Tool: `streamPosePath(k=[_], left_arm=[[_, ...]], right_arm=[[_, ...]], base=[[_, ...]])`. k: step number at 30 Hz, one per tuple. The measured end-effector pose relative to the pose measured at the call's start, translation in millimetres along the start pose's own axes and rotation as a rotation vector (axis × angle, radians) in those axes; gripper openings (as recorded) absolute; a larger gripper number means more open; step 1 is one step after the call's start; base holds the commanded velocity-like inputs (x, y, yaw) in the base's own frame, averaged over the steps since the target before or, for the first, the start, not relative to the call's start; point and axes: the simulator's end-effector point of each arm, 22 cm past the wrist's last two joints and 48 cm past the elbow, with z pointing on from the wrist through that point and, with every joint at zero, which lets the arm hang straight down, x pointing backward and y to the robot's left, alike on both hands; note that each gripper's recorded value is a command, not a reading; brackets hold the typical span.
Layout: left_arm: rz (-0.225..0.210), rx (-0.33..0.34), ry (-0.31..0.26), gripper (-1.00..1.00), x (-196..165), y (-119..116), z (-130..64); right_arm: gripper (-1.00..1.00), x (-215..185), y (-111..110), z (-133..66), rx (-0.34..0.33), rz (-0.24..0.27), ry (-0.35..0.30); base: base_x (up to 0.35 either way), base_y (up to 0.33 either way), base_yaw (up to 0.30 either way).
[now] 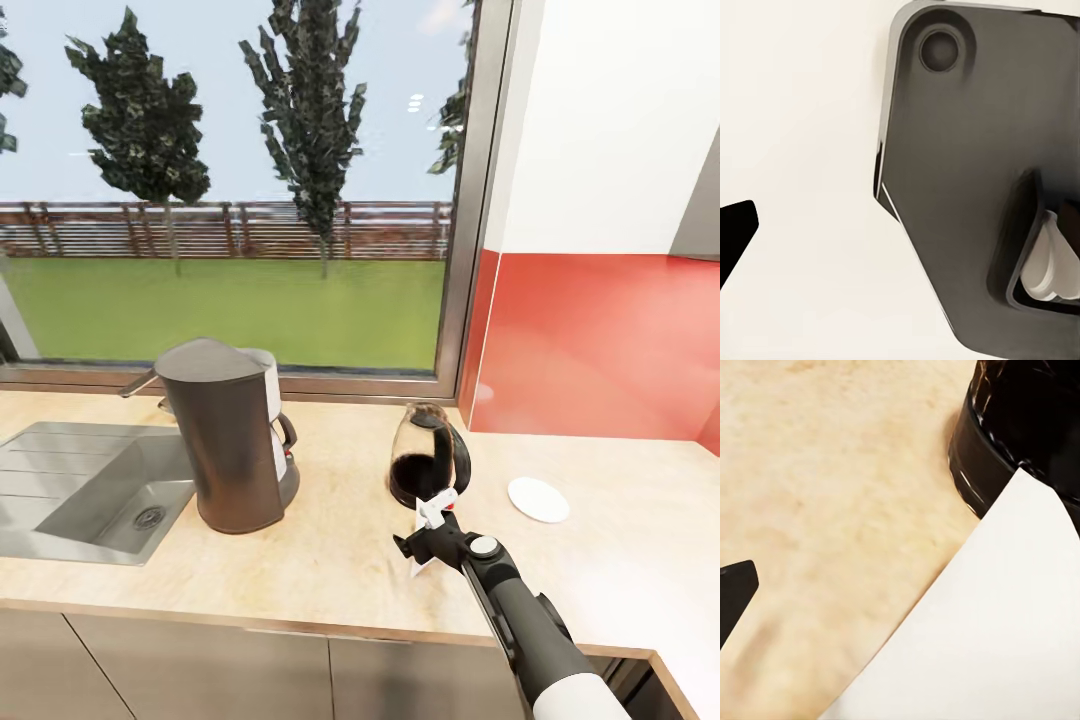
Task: Set up a coffee station on the kitchen countertop: keep the coffee maker on the countertop, move the bottle of coffee from the kitchen shelf to the counter next to the coffee maker, place a paper coffee filter on top of the coffee maker, put the saucer next to the coffee maker with the coffee cup on the saucer, and place the electric kettle next to the coffee maker.
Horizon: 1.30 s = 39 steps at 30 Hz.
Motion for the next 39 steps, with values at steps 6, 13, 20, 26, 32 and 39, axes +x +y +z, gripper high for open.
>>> streamPosePath(k=[6,13,20,26,32,39], left_arm=[[0.000,0.003,0.001,1.00,0.8,-2.2,0.0],[-0.001,0.004,0.001,1.00,0.8,-3.7,-0.1],[-0.002,0.004,0.001,1.00,0.6,-4.3,-0.1],[-0.003,0.004,0.001,1.00,0.4,-4.4,-0.1],[-0.004,0.003,0.002,1.00,0.9,-4.0,0.0],[-0.004,0.003,0.001,1.00,0.7,-4.0,0.0]], right_arm=[[1.00,0.0,0.2,0.0,-0.001,0.000,0.000],[1.00,0.9,0.4,0.3,-0.001,0.000,0.002],[1.00,5.9,1.3,1.5,-0.004,0.004,0.013],[1.00,5.9,1.4,1.6,-0.004,0.003,0.013],[1.00,6.6,1.8,2.0,-0.005,0.003,0.014],[1.00,6.6,1.8,1.9,-0.005,0.003,0.014]], base=[[0.000,0.000,0.000],[0.000,-0.049,0.000],[0.000,-0.013,0.000],[0.000,0.000,0.000],[-0.063,0.000,0.000],[-0.095,0.000,0.000]])
